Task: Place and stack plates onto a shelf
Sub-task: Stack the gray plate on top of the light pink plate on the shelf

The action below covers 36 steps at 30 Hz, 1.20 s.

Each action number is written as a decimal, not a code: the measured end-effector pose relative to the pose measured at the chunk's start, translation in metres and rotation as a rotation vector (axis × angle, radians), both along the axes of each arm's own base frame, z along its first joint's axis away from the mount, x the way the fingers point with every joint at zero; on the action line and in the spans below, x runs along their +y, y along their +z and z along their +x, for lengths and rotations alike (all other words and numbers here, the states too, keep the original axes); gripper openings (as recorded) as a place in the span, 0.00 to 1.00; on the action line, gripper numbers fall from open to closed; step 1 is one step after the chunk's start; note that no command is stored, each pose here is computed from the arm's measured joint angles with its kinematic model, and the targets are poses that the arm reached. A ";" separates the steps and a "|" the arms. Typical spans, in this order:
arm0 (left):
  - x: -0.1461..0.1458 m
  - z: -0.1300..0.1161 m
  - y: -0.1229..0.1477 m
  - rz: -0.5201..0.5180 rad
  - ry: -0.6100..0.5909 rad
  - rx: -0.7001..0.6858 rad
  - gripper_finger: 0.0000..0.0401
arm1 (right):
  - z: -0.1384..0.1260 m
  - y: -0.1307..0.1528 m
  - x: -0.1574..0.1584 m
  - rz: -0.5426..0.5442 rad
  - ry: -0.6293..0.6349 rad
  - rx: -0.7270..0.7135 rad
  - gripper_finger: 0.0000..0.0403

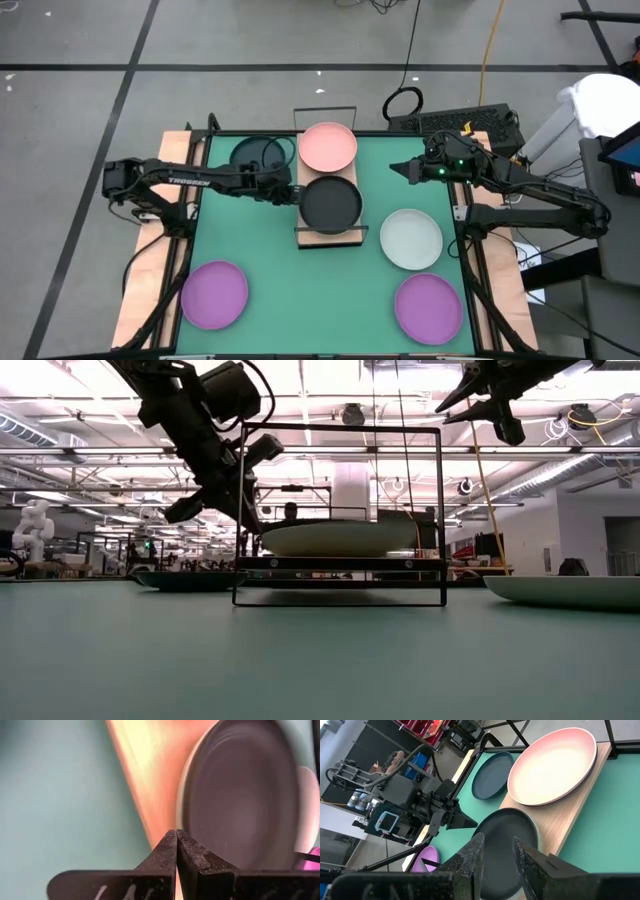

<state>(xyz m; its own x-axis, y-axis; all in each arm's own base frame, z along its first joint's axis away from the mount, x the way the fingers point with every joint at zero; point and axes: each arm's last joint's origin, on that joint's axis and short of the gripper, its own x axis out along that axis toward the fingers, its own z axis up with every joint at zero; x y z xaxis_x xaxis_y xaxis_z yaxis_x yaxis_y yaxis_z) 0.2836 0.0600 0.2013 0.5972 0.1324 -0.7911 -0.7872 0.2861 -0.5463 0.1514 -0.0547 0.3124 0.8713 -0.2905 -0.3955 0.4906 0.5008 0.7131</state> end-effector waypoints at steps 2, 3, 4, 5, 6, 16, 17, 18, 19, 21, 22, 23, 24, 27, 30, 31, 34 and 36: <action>0.000 0.000 0.000 0.011 0.007 0.001 0.00 | 0.000 0.000 0.000 0.000 0.000 0.000 0.22; 0.000 -0.001 0.000 0.015 0.010 0.008 0.00 | 0.000 0.000 0.000 0.000 0.000 0.000 0.22; 0.001 -0.001 0.000 0.018 0.010 0.009 0.00 | 0.000 0.000 0.000 0.000 0.000 0.000 0.22; 0.001 -0.001 0.000 0.019 0.012 0.007 0.00 | 0.000 0.000 0.000 0.000 0.000 0.000 0.22; 0.002 -0.001 0.000 0.019 0.015 0.007 0.00 | 0.000 0.000 0.000 0.000 0.000 0.000 0.22; -0.002 -0.012 0.006 0.001 0.006 0.054 0.00 | 0.000 0.000 0.001 0.014 0.027 -0.003 0.22; -0.004 -0.014 0.008 -0.001 -0.002 0.066 0.00 | 0.000 0.000 0.001 0.022 0.033 -0.003 0.22; -0.006 -0.016 0.010 -0.003 -0.008 0.072 0.00 | 0.000 -0.001 0.002 0.030 0.044 -0.001 0.22; -0.008 -0.020 0.011 -0.006 -0.016 0.089 0.00 | 0.000 -0.001 0.002 0.037 0.047 0.004 0.22; -0.014 -0.028 0.013 -0.010 -0.037 0.137 0.00 | -0.001 -0.003 0.003 0.061 0.056 0.022 0.22; -0.016 -0.029 0.015 -0.010 -0.045 0.137 0.00 | -0.001 -0.004 0.003 0.070 0.060 0.031 0.22; -0.018 -0.032 0.017 -0.011 -0.051 0.147 0.00 | -0.002 -0.005 0.003 0.075 0.060 0.041 0.22; -0.021 -0.035 0.017 -0.015 -0.060 0.170 0.00 | -0.002 -0.007 0.003 0.081 0.060 0.054 0.22; -0.029 -0.038 0.019 -0.025 -0.084 0.180 0.00 | -0.005 -0.012 0.004 0.119 0.048 0.106 0.22; -0.039 -0.038 0.020 -0.045 -0.104 0.187 0.00 | -0.010 -0.019 0.005 0.187 -0.022 0.186 0.22; -0.042 -0.038 0.020 -0.051 -0.108 0.183 0.00 | -0.012 -0.023 0.005 0.213 -0.040 0.225 0.22; -0.054 -0.037 0.019 -0.078 -0.107 0.180 0.00 | -0.019 -0.032 0.008 0.265 -0.059 0.344 0.22; -0.063 -0.037 0.019 -0.099 -0.103 0.178 0.00 | -0.024 -0.038 0.010 0.292 -0.065 0.429 0.22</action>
<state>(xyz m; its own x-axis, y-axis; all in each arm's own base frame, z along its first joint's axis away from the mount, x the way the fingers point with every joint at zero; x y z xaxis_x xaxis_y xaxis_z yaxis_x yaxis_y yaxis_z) 0.2467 -0.0027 0.2208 0.4532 -0.0051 -0.8914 -0.8433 0.3216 -0.4306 0.1276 -0.0452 0.2739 0.5970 -0.1632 -0.7855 0.7928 0.2697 0.5465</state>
